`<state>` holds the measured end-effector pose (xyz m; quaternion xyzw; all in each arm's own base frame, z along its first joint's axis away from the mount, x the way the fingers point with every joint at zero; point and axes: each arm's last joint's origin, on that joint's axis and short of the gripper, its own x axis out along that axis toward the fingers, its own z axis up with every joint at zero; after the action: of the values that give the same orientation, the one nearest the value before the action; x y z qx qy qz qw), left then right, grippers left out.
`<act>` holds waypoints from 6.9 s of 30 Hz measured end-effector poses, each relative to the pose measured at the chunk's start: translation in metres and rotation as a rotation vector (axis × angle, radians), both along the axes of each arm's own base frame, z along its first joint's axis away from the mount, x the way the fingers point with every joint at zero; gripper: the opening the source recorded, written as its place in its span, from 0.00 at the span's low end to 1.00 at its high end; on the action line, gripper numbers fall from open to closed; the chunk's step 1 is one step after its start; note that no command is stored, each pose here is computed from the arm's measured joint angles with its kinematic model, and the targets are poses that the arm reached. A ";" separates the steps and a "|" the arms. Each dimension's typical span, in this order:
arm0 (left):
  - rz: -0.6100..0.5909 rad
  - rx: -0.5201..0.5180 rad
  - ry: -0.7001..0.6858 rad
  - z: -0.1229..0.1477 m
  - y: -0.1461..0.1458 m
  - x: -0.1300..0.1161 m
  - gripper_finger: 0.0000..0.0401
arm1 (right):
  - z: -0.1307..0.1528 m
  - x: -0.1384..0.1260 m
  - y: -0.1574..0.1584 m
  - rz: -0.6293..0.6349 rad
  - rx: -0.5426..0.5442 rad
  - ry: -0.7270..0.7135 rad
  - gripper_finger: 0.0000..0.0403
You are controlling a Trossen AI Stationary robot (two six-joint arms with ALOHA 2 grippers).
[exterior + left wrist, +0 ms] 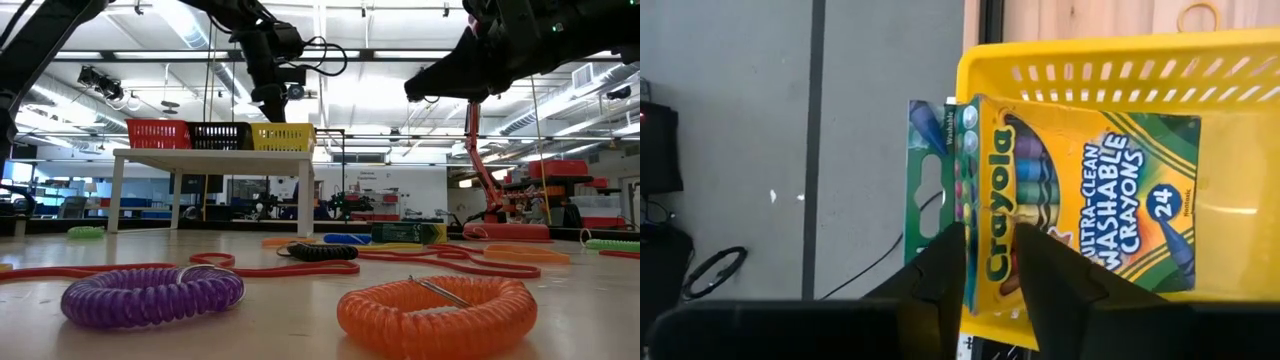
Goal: Pick & Place Office Desk Supplies
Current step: Adjust the crayon box in the yellow bin, then adjust the red bin on the shelf
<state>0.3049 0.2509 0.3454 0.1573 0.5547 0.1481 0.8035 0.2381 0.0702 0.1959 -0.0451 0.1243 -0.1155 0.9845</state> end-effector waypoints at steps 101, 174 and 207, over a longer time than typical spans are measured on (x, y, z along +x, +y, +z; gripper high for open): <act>0.027 0.986 0.036 -0.076 -0.113 -0.008 0.07 | 0.007 0.002 0.001 0.032 -0.070 -0.049 0.02; 0.940 -0.121 -0.369 -0.023 -0.090 -0.182 0.01 | 0.006 0.002 0.002 0.058 -0.063 -0.042 0.02; 0.993 -0.335 -0.441 -0.038 -0.068 -0.177 0.01 | 0.006 0.002 0.002 0.058 -0.065 -0.042 0.02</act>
<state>0.1284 0.1830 0.3078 -0.2864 0.3971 0.4474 0.7484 0.2399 0.0718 0.2023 -0.0785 0.0984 -0.0917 0.9878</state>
